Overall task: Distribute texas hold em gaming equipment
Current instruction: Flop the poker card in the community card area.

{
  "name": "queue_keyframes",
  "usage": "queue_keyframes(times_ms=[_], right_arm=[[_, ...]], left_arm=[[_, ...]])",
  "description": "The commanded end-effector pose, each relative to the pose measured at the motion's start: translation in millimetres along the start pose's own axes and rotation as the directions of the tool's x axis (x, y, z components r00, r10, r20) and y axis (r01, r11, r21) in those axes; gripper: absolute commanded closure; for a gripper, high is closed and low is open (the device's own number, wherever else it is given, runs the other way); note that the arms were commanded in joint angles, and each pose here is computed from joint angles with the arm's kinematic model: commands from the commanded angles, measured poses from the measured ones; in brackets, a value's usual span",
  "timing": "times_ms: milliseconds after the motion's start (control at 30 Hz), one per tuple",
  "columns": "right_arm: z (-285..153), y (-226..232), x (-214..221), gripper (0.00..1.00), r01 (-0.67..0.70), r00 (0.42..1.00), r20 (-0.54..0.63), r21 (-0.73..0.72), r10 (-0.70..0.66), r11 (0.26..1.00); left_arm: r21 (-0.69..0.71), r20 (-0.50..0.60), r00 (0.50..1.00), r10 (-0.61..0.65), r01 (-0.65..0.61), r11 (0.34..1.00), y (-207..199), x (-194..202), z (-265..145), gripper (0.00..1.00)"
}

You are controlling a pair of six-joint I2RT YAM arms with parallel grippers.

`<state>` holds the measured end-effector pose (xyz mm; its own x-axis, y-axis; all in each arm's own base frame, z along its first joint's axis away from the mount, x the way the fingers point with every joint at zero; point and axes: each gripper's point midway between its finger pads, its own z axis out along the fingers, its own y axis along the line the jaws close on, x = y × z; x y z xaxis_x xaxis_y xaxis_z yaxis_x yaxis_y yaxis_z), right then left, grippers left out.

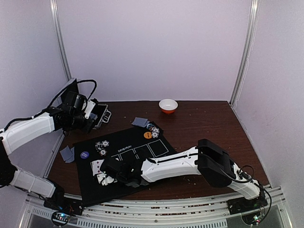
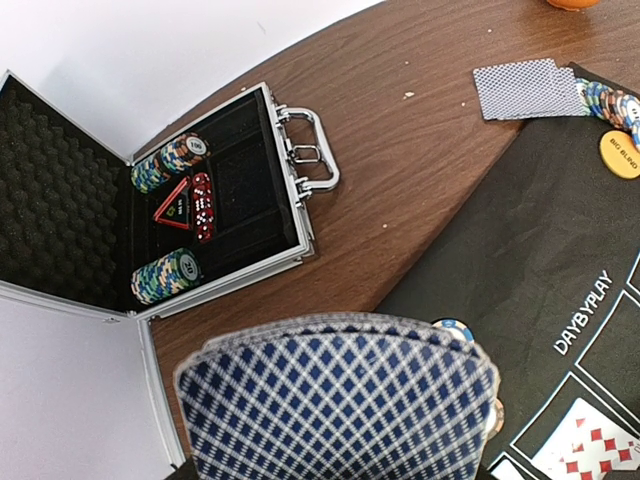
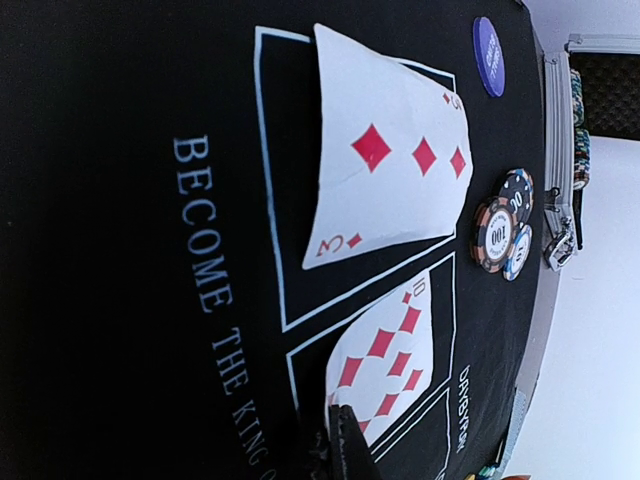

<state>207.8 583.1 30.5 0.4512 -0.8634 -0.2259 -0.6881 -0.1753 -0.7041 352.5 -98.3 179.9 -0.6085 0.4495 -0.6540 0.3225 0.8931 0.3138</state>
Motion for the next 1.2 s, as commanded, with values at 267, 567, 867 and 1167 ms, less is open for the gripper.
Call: queue_keyframes(times_ms=[267, 567, 867, 1167], right_arm=[[14, 5, 16, 1.00, -0.079, 0.996, -0.038, -0.053, 0.077, 0.995], [12, 6, 14, 0.90, -0.071, 0.997, -0.032, -0.070, 0.069, 0.995], [-8, 6, 10, 0.76, -0.051, 0.999, 0.009, -0.083, 0.052, 0.995], [-65, -31, -35, 0.40, -0.225, 0.938, 0.234, -0.144, 0.254, 0.964]], left_arm=[[0.009, 0.073, 0.997, -0.023, 0.023, 1.000, 2, -16, -5, 0.49], [0.009, 0.068, 0.997, -0.021, 0.020, 1.000, 2, -14, -4, 0.49], [0.010, 0.061, 0.998, -0.019, 0.018, 1.000, 1, -13, -2, 0.49], [0.016, 0.057, 0.998, -0.013, 0.012, 1.000, -1, -12, -1, 0.49]])
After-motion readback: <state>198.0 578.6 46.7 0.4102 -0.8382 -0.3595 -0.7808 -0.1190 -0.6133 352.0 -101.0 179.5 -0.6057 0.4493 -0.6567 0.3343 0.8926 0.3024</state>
